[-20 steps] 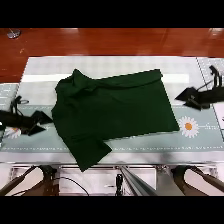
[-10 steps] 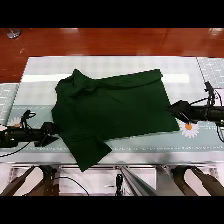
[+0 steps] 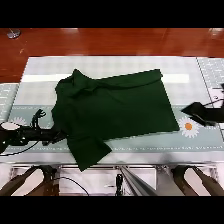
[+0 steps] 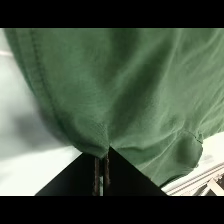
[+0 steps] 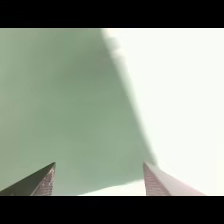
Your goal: Fold the shirts.
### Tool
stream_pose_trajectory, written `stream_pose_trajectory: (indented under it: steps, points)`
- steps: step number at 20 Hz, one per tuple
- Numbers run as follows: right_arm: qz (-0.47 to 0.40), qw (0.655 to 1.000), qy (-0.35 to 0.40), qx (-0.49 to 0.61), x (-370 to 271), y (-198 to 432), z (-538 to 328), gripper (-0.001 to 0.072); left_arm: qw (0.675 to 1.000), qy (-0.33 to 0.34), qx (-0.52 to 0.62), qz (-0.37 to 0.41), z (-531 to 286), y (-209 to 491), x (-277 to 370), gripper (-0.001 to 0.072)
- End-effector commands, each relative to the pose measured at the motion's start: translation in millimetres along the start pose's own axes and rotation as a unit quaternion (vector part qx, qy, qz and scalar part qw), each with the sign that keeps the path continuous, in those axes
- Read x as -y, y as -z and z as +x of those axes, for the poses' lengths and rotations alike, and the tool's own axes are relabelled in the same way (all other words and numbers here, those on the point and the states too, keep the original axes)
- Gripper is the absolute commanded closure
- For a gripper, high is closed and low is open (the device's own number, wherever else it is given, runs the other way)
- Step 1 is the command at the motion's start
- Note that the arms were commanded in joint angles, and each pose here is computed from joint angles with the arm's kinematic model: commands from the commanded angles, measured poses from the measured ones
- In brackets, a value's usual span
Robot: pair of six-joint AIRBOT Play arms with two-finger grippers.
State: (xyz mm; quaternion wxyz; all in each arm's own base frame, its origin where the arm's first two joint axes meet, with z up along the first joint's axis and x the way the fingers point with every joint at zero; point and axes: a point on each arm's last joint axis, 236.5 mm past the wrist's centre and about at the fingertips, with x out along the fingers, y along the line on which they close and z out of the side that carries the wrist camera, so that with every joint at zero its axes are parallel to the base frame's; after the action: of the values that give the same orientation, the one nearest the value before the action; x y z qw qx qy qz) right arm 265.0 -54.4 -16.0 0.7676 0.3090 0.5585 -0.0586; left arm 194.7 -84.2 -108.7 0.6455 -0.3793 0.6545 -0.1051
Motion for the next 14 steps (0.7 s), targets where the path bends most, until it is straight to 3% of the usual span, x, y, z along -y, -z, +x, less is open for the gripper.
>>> stream_pose_trajectory:
  steps: [1,4,8,14]
  points:
    - [0.088,0.993,0.078,-0.029,66.5,25.9,-0.1,0.0091,1.000,0.006,-0.004,0.012,2.1,1.7,4.2,0.0686]
    - [0.095,0.990,0.062,-0.081,60.7,71.3,37.2,0.0091,1.000,0.005,-0.003,0.012,2.1,1.3,3.9,0.0686]
    - [0.069,0.993,0.004,-0.100,28.0,72.9,57.4,0.0091,1.000,0.004,0.001,0.012,2.1,-0.6,3.1,0.0686]
    - [0.101,0.987,-0.074,-0.102,2.7,59.0,84.3,0.0091,1.000,0.004,0.003,0.011,2.1,-1.5,3.5,0.0686]
